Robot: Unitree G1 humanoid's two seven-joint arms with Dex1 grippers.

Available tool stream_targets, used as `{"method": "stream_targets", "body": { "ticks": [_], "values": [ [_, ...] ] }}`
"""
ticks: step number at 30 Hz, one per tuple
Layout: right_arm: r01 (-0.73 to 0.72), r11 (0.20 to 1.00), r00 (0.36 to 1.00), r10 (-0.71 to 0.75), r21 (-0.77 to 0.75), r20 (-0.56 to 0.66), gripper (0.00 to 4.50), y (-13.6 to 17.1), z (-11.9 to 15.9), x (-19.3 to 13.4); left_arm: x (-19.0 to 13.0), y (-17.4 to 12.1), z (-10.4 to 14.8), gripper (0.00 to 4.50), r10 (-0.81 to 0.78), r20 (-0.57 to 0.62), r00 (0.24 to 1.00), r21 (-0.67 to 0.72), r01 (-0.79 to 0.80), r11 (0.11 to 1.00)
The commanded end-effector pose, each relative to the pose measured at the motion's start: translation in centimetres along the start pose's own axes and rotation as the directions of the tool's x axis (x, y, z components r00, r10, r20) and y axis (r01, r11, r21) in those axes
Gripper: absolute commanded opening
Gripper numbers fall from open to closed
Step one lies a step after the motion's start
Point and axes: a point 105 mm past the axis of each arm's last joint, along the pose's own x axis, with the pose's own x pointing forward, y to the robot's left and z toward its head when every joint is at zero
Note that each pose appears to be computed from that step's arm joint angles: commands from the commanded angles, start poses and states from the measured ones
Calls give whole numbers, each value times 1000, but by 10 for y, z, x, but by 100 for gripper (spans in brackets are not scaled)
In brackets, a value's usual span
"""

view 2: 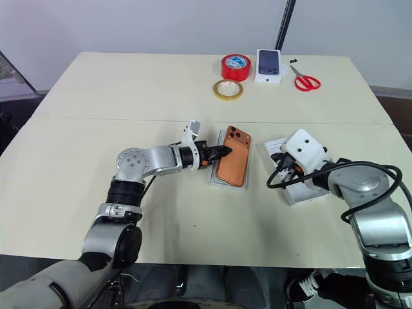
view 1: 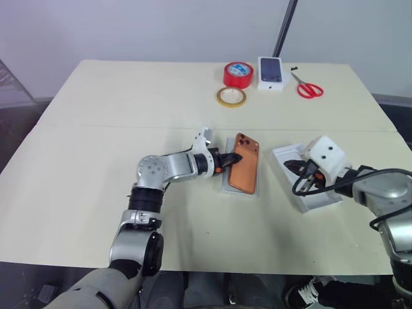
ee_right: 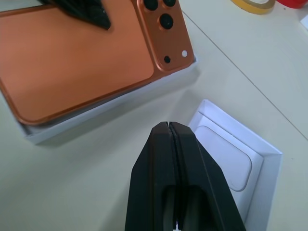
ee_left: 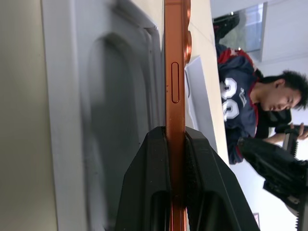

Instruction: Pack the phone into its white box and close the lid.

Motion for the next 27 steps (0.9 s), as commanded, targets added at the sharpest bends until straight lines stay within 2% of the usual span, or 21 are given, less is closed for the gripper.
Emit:
{"method": "stream_targets", "body": {
  "ticks": [1, 5, 10, 12, 15, 20, 21, 27],
  "values": [
    [23, 998, 999, -20, -55, 40, 0, -1, 14, -4, -2, -15, 4, 188, -50, 6, 999, 53, 49, 997],
    [-8, 998, 999, 11, -70, 43, 0, 6, 16, 1, -16, -19, 12, 389, -61, 28, 998, 106, 57, 993],
    [-43, 995, 998, 47, -95, 33, 0, 14, 19, 9, -44, -20, 22, 389, -15, 53, 998, 254, 1, 967],
    [-58, 993, 998, 59, -104, 9, 0, 17, 18, 16, -57, -11, 27, 389, 52, 80, 995, 326, -75, 943],
    [-56, 994, 998, 53, -93, -38, 0, 18, 12, 26, -72, 6, 36, 306, 162, 135, 978, 425, -205, 882],
    [-17, 995, 992, 4, -101, -123, 0, 15, -2, 44, -69, 28, 36, 43, 258, 139, 956, 502, -293, 814],
    [-7, 994, 991, -7, -105, -133, 0, 14, -3, 48, -65, 32, 33, 5, 284, 129, 950, 542, -307, 782],
    [14, 989, 983, -40, -146, -178, 0, 18, -11, 67, -33, 42, 21, 5, 351, 65, 934, 686, -297, 664]
  ]
}}
